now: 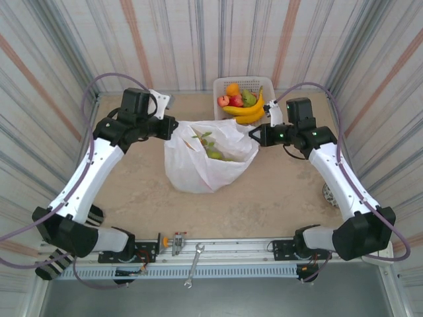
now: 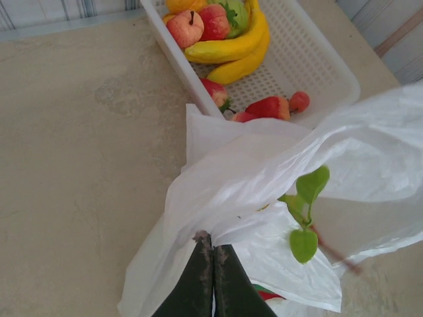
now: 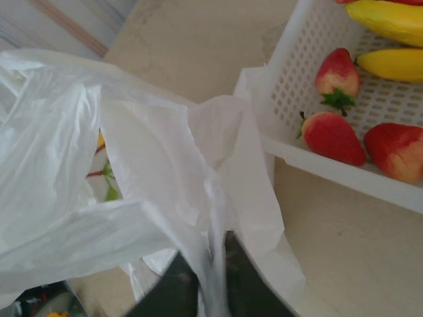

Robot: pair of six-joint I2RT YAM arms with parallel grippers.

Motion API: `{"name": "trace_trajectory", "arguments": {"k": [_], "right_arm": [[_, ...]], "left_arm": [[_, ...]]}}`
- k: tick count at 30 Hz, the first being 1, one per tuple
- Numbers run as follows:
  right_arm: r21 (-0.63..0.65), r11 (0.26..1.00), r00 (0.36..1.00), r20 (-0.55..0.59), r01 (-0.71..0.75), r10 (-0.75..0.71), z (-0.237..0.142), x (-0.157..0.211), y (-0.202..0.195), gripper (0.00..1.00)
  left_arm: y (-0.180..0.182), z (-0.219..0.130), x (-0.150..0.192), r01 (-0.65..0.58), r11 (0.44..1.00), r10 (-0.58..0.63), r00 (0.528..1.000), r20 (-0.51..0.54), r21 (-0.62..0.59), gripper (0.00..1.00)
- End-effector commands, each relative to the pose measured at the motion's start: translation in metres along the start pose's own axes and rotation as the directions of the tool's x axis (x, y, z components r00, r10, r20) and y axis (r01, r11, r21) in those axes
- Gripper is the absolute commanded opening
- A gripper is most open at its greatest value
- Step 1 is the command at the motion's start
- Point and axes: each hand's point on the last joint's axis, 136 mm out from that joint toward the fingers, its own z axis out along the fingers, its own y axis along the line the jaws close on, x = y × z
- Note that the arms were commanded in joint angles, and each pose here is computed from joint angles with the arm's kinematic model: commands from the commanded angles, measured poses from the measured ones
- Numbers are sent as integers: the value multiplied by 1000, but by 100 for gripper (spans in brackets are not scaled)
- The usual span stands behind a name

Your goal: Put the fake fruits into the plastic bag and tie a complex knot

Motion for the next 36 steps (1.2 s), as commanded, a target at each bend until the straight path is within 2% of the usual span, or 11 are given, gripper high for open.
{"name": "trace_trajectory", "arguments": {"k": [1, 7, 12, 16, 17, 19, 22, 25, 28, 31, 36], "right_arm": [[29, 999, 1000, -1, 21, -21, -11, -3, -1, 34], [15, 993, 993, 38, 115, -115, -29, -8, 13, 57], [155, 967, 973, 84, 201, -215, -62, -20, 11, 66], [240, 949, 953, 175, 204, -249, -103, -33, 25, 82], [256, 948, 951, 191, 190, -243, -112, -35, 29, 84], [218, 958, 951, 208, 184, -230, -121, -34, 45, 82], [38, 974, 955, 189, 225, -228, -113, -23, 91, 76], [-118, 956, 960, 108, 270, -258, -76, -2, 131, 65], [-211, 938, 961, 22, 274, -276, -31, 18, 156, 63], [-200, 943, 956, -69, 267, -285, 6, 29, 160, 62], [-40, 965, 939, -225, 258, -260, 37, 39, 134, 61]], "left_arm": [[-17, 13, 3, 35, 992, -34, 999, -12, 118, 0], [-25, 14, 12, 21, 984, -23, 1000, 8, 177, 0], [-23, 13, 14, 30, 986, -31, 999, 7, 164, 0], [-21, 16, 14, 36, 987, -37, 999, 1, 157, 0], [-20, 17, 14, 37, 988, -38, 999, 2, 152, 0], [-18, 18, 13, 39, 989, -39, 999, 3, 144, 0], [-18, 21, 13, 41, 989, -40, 999, -5, 146, 0], [-19, 22, 12, 45, 987, -44, 999, -8, 155, 0], [-19, 23, 13, 48, 986, -48, 999, -8, 158, 0], [-19, 22, 14, 49, 986, -48, 999, -8, 157, 0], [-19, 21, 14, 47, 987, -47, 999, -6, 157, 0]]}}
